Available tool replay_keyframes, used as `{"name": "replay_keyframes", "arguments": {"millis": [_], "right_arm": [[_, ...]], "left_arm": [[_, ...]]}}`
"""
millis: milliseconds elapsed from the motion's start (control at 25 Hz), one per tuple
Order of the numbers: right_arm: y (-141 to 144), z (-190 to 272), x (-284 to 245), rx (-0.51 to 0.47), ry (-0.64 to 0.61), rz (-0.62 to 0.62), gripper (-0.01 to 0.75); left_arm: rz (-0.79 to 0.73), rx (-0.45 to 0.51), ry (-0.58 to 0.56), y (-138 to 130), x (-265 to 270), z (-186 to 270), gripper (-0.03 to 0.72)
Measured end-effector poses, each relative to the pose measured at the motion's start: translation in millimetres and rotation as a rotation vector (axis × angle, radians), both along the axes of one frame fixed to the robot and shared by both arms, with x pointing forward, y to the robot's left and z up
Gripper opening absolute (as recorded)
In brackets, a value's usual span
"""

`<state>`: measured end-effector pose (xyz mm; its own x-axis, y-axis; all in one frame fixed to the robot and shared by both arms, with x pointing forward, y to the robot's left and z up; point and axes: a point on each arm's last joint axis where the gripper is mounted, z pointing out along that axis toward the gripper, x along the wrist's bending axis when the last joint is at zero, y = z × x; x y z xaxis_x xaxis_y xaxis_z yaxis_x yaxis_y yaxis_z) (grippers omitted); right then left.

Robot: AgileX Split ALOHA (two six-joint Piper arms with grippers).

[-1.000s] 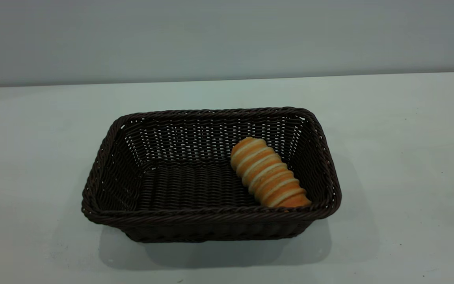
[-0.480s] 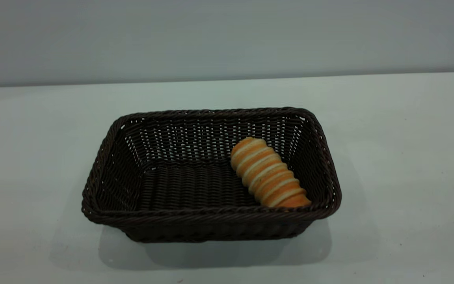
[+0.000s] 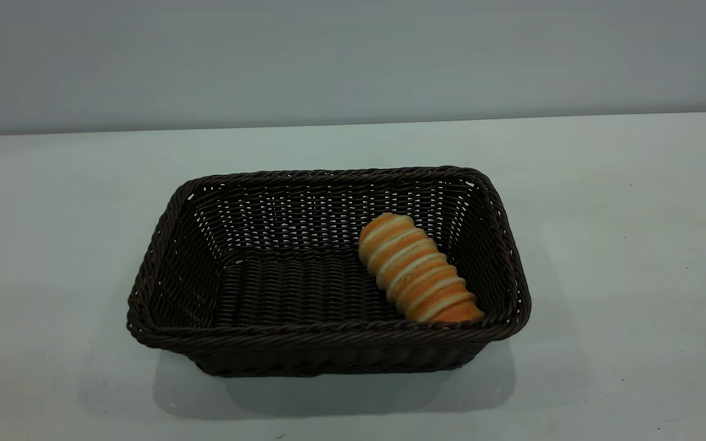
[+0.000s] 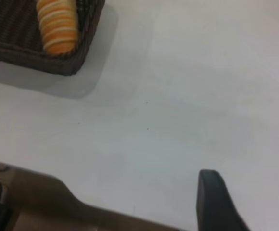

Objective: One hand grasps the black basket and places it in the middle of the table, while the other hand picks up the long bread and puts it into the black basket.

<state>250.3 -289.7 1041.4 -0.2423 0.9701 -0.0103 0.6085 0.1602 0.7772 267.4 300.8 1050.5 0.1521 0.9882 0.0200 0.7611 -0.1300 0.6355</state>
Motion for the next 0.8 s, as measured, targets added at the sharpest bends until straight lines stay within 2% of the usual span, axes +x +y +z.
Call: {"name": "replay_keyframes", "arguments": {"millis": [280,800], "right_arm": [[0.3,0.0,0.0,0.003,0.000,0.001,0.336],[0.3,0.0,-0.1,0.004,0.000,0.002,0.336]], "left_arm": [[0.006,0.027,0.087,1.1,-1.3,-17.0,0.552],[0.006,0.023,0.065,2.0,-4.6,-17.0,0.552]]}}
